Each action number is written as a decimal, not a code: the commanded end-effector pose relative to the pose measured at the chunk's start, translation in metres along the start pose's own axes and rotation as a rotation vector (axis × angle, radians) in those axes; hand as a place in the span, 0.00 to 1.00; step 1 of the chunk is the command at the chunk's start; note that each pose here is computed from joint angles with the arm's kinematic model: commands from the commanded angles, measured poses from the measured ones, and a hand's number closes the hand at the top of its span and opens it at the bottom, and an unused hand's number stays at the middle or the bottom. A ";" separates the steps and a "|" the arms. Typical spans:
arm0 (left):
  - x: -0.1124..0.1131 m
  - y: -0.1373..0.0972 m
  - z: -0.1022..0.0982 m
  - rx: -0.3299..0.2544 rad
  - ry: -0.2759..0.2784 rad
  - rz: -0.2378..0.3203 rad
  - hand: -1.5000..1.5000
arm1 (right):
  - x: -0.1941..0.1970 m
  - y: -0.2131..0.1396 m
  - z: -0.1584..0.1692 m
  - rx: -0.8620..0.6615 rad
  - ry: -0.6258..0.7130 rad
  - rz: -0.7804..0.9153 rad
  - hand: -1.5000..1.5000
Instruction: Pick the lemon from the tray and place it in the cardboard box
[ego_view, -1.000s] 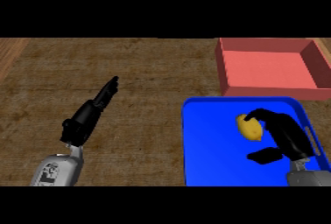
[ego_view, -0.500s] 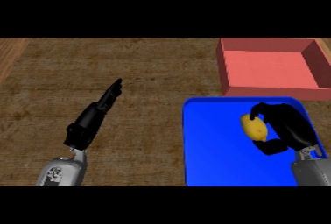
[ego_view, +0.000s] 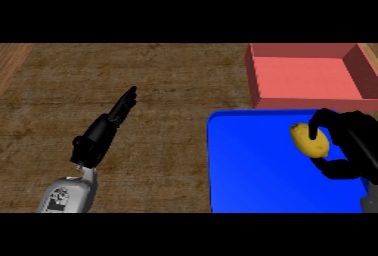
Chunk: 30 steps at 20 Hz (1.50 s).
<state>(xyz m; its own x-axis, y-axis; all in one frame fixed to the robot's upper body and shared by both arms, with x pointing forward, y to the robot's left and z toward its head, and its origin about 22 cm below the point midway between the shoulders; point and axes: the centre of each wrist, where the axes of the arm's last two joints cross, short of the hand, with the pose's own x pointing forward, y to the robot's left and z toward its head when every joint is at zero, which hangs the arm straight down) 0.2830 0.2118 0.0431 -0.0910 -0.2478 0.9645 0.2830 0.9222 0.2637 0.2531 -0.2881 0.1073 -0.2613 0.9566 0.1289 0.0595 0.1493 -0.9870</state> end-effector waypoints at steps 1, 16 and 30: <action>-0.004 -0.002 0.010 0.011 0.011 -0.005 0.50 | 0.025 -0.046 0.031 -0.067 -0.049 -0.024 1.00; 0.010 -0.011 -0.004 0.001 0.017 0.011 0.50 | 0.014 -0.152 0.040 -0.300 0.100 -0.257 1.00; -0.003 0.011 -0.011 -0.018 -0.006 -0.008 0.50 | -0.002 -0.168 -0.063 -0.297 0.169 -0.291 1.00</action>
<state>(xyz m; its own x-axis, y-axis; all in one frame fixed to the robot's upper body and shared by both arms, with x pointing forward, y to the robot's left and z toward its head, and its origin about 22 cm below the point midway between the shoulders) 0.2883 0.2111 0.0447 -0.0929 -0.2458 0.9649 0.3005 0.9169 0.2625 0.2806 -0.3179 0.2777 -0.1542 0.8956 0.4174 0.2973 0.4449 -0.8448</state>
